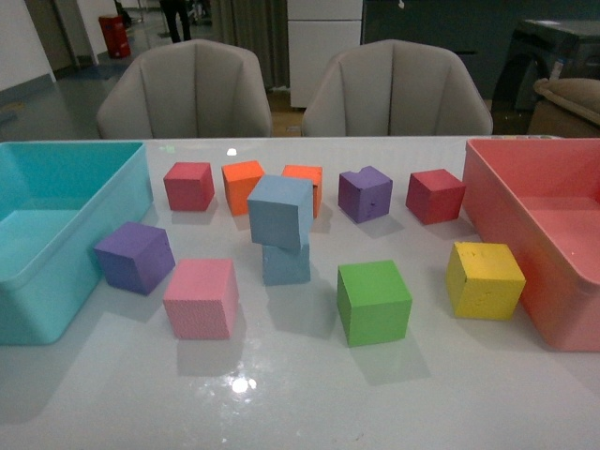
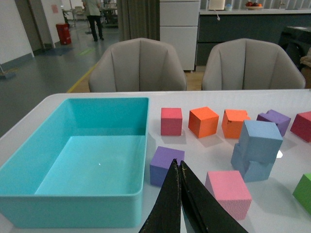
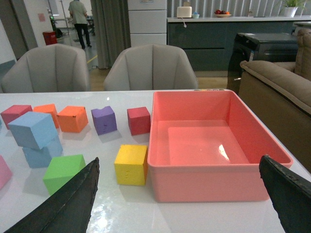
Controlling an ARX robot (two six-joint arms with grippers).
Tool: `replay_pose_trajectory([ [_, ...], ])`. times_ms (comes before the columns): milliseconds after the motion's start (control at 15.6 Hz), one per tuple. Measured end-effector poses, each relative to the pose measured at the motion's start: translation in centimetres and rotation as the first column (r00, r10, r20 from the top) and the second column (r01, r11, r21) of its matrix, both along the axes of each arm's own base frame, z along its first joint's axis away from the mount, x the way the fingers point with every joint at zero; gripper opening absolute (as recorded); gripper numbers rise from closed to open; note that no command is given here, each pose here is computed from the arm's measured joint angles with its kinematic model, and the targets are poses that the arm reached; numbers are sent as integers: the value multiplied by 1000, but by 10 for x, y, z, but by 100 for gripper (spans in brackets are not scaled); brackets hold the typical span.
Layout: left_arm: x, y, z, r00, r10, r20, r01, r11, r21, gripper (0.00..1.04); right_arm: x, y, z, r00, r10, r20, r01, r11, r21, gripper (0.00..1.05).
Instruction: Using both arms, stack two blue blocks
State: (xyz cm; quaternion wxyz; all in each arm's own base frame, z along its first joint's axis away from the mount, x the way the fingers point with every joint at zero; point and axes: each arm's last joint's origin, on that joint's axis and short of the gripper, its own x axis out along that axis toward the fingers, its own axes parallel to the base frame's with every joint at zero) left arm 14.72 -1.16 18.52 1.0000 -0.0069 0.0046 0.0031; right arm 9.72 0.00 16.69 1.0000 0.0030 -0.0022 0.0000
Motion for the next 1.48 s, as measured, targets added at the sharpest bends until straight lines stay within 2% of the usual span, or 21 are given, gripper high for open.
replay_pose_trajectory([
  [128, -6, 9, -4, 1000, -15, 1, 15, 1000, 0, 2, 0, 0, 0, 1000, 0, 0, 0, 1000, 0, 98],
  [193, -9, 13, -6, 1000, 14, 1, -14, 1000, 0, 2, 0, 0, 0, 1000, 0, 0, 0, 1000, 0, 98],
  [514, -21, 11, -14, 999, -9, 33, 9, 1000, 0, 2, 0, 0, 0, 1000, 0, 0, 0, 1000, 0, 98],
  [578, -22, 11, -17, 1000, -8, 3, 8, 1000, -1, 2, 0, 0, 0, 1000, 0, 0, 0, 1000, 0, 98],
  [1412, -39, 11, -15, 1000, -9, 22, 9, 1000, 0, 2, 0, 0, 0, 1000, 0, 0, 0, 1000, 0, 98],
  [1476, -43, 11, -18, 1000, -8, -5, 8, 1000, 0, 2, 0, 0, 0, 1000, 0, 0, 0, 1000, 0, 98],
])
